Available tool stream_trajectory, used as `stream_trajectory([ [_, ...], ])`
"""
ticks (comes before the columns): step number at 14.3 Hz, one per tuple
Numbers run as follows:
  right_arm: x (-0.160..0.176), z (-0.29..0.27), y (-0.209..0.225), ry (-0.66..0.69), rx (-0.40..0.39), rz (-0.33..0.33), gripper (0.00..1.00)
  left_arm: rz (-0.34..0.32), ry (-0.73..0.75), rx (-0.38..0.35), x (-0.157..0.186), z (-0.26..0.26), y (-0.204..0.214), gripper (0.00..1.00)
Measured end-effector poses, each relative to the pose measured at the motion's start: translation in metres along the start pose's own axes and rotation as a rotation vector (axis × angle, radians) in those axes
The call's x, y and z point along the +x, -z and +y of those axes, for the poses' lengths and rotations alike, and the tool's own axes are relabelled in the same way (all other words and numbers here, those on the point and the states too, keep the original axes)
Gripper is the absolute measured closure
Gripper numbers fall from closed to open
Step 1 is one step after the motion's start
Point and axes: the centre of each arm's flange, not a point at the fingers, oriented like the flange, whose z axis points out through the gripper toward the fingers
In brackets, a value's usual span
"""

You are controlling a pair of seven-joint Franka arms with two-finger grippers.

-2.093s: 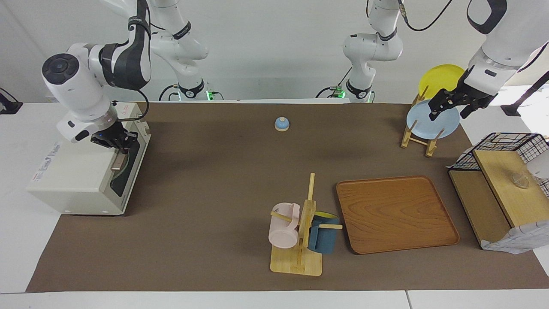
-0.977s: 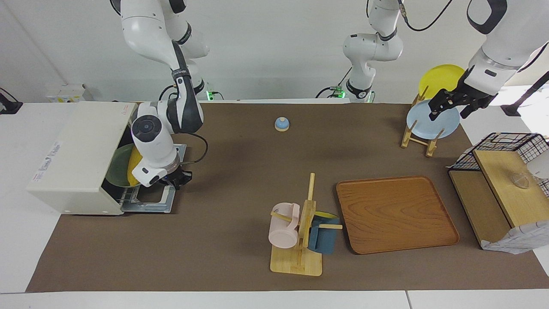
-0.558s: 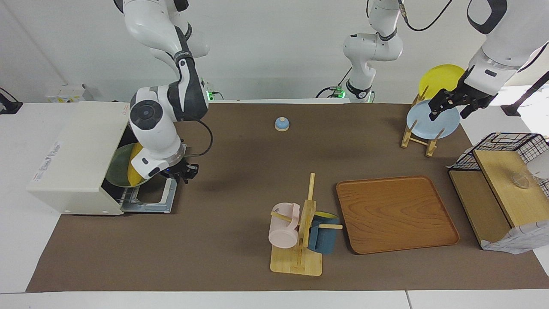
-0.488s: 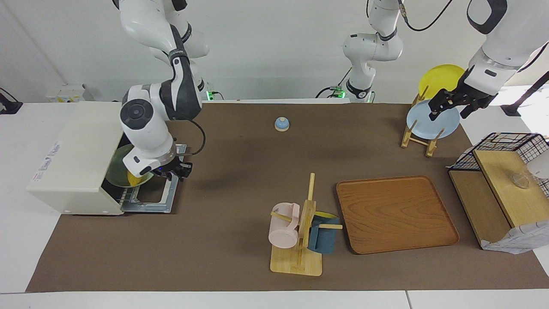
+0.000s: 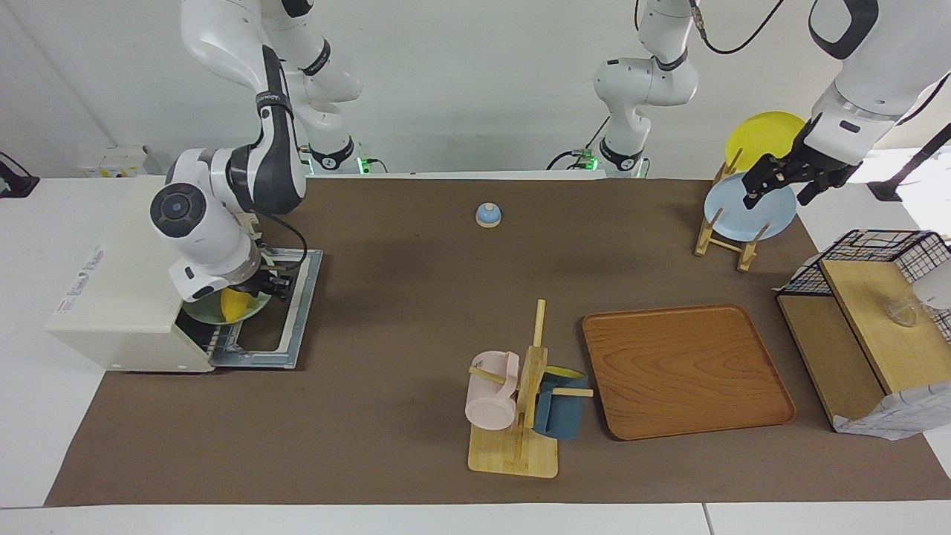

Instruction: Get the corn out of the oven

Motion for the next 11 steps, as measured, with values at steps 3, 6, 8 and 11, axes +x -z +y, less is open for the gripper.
stream_trajectory([
  [3, -0.005, 0.002, -0.009, 0.023, 0.001, 0.003, 0.52, 0.0, 0.0, 0.0, 0.0, 0.0, 0.0, 0.0],
  [6, -0.006, 0.004, -0.011, 0.029, 0.002, 0.014, 0.64, 0.0, 0.0, 0.0, 0.0, 0.0, 0.0, 0.0],
  [8, -0.007, 0.004, -0.014, 0.046, -0.014, 0.012, 0.85, 0.0, 0.0, 0.0, 0.0, 0.0, 0.0, 0.0],
  [11, -0.014, -0.021, -0.001, 0.118, -0.086, 0.028, 0.96, 0.0, 0.0, 0.0, 0.0, 0.0, 0.0, 0.0],
])
